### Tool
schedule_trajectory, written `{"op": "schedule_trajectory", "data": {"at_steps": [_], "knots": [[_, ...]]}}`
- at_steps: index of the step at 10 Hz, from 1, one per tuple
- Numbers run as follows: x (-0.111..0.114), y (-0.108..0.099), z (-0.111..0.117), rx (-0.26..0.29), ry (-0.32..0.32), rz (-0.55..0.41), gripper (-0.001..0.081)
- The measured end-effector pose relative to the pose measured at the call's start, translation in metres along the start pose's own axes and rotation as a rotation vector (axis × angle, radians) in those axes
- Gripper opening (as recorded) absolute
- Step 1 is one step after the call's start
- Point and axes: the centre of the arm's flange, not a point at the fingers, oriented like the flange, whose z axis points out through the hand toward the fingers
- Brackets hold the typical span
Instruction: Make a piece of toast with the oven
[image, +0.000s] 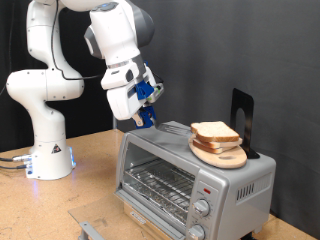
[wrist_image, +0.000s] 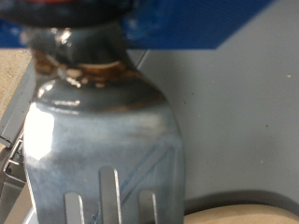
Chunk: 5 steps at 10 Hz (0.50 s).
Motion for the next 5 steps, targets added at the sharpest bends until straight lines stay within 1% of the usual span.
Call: {"op": "schedule_trajectory", "data": {"at_steps": [5], "knots": [[0.0028,-0.0044,-0.0043,0.018,0.012,0.004,0.0393]]}}
